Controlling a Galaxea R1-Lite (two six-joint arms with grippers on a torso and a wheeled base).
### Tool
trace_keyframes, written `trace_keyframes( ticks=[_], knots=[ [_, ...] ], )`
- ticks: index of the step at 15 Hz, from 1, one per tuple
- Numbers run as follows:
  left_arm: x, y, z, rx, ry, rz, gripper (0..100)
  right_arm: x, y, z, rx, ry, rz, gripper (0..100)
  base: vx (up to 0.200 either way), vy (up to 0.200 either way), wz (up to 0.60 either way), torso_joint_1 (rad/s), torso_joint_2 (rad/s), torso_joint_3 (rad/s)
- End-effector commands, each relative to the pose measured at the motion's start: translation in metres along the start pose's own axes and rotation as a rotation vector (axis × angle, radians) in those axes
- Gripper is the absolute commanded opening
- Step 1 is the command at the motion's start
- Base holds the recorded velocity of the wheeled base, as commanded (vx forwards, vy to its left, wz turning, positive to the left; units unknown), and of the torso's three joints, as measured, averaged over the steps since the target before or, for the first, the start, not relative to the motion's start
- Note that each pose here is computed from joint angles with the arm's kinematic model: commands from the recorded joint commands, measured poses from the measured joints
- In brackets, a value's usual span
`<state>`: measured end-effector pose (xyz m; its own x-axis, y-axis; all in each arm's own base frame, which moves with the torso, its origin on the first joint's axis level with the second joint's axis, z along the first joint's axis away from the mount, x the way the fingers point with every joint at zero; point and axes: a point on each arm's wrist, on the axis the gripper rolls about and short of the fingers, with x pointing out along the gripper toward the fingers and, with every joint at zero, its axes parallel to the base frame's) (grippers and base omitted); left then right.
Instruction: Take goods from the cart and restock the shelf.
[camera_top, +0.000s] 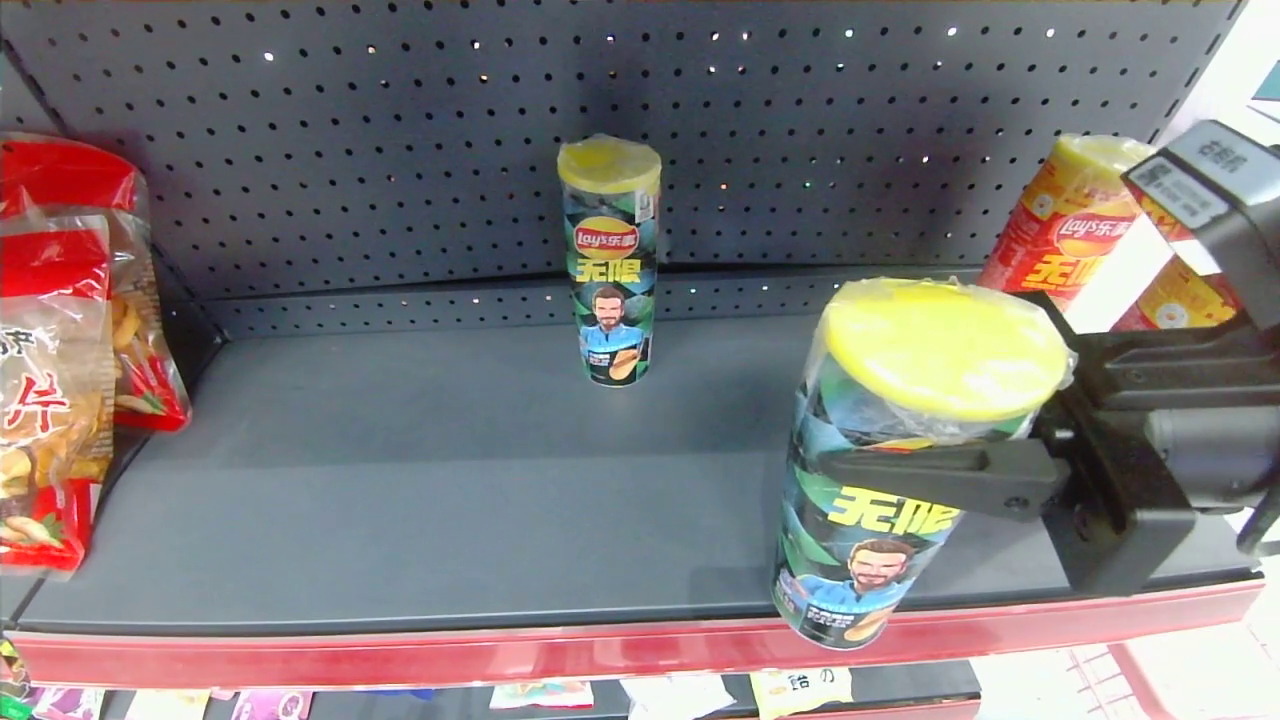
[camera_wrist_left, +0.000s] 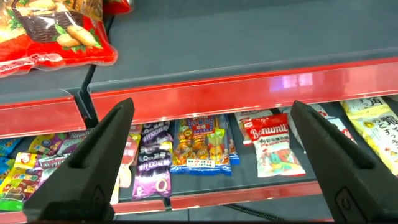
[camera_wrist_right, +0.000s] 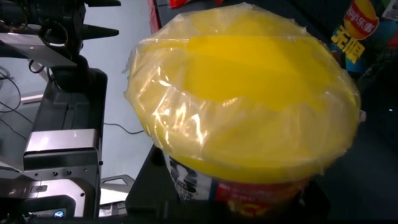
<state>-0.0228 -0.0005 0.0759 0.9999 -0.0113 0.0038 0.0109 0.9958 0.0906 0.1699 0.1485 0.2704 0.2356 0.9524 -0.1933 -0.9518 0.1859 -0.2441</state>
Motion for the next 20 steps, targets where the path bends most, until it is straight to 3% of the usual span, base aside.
trace_keyframes(
  ticks=[1, 17, 18, 19, 20],
  knots=[
    [0.000, 0.000, 0.000, 0.000, -0.001, 0.001, 100, 0.003, -0.001, -0.002, 0.004, 0.006, 0.007, 0, 0.000, 0.000, 0.00, 0.000, 0.00, 0.000],
    [0.000, 0.000, 0.000, 0.003, -0.004, -0.004, 100, 0.013, -0.006, 0.002, -0.003, -0.003, 0.021, 0, 0.000, 0.000, 0.00, 0.000, 0.00, 0.000],
    [0.000, 0.000, 0.002, -0.014, -0.013, 0.005, 100, 0.013, -0.006, 0.003, -0.003, -0.004, 0.019, 0, 0.000, 0.000, 0.00, 0.000, 0.00, 0.000],
    [-0.002, 0.004, 0.041, -0.052, -0.107, 0.015, 100, 0.013, -0.006, 0.002, -0.002, -0.001, 0.020, 0, 0.000, 0.000, 0.00, 0.000, 0.00, 0.000],
    [0.008, 0.008, 0.080, -0.094, -0.135, 0.011, 100, 0.014, -0.007, 0.002, 0.000, 0.001, 0.021, 0, 0.000, 0.000, 0.00, 0.000, 0.00, 0.000]
  ],
)
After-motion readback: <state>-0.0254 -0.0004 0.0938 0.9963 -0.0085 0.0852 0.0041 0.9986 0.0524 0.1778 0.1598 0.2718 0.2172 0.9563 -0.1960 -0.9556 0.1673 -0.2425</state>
